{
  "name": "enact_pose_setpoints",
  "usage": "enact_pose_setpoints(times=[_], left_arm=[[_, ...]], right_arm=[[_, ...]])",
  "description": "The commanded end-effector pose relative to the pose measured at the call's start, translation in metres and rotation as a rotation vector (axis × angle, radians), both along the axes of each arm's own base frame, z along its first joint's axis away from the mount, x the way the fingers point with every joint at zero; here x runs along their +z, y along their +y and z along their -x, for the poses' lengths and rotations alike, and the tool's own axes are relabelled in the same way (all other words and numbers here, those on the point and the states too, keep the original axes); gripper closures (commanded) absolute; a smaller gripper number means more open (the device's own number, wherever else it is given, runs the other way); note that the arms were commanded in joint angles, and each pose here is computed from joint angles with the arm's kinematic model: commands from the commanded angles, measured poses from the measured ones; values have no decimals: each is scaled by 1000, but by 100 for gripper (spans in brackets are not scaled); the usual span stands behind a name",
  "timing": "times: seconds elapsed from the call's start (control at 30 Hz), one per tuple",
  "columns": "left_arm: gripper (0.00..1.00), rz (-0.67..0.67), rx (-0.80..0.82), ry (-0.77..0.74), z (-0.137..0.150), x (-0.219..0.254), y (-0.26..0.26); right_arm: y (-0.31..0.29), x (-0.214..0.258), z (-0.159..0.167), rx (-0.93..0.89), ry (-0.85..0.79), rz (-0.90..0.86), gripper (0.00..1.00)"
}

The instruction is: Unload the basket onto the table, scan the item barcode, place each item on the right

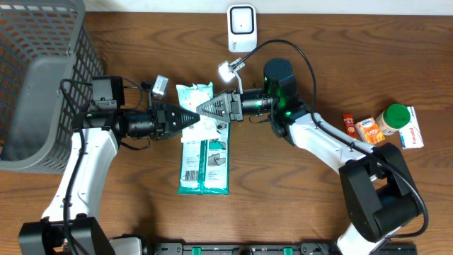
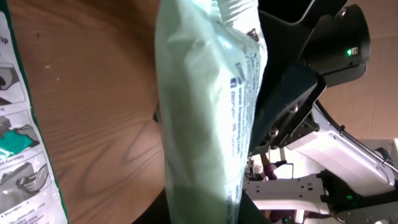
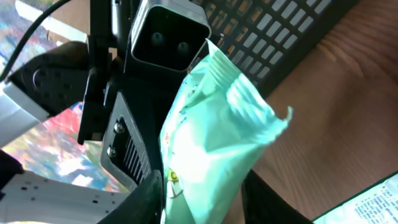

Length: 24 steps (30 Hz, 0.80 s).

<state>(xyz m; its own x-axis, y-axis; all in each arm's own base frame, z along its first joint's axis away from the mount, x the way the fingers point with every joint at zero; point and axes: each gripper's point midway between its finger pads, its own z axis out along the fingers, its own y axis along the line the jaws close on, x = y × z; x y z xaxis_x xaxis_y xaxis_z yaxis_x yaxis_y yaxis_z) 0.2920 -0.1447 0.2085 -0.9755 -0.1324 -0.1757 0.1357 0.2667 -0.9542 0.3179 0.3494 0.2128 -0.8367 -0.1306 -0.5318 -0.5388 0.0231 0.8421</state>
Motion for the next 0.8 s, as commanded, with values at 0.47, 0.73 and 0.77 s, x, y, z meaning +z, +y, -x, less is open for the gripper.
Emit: enact_pose_setpoints(times=[0.47,0.73,0.77], left_arm=[[80,-48,-15,41,14,-16,1],[78,-48,-15,43,14,-16,1],[69,-49,-15,39,14,-16,1]], right_arm=[[-2,5,10,60,-24,-13,74],[-3,-2,12,68,-80,-1,91],[-3,-3,11,66,-91,1,96]])
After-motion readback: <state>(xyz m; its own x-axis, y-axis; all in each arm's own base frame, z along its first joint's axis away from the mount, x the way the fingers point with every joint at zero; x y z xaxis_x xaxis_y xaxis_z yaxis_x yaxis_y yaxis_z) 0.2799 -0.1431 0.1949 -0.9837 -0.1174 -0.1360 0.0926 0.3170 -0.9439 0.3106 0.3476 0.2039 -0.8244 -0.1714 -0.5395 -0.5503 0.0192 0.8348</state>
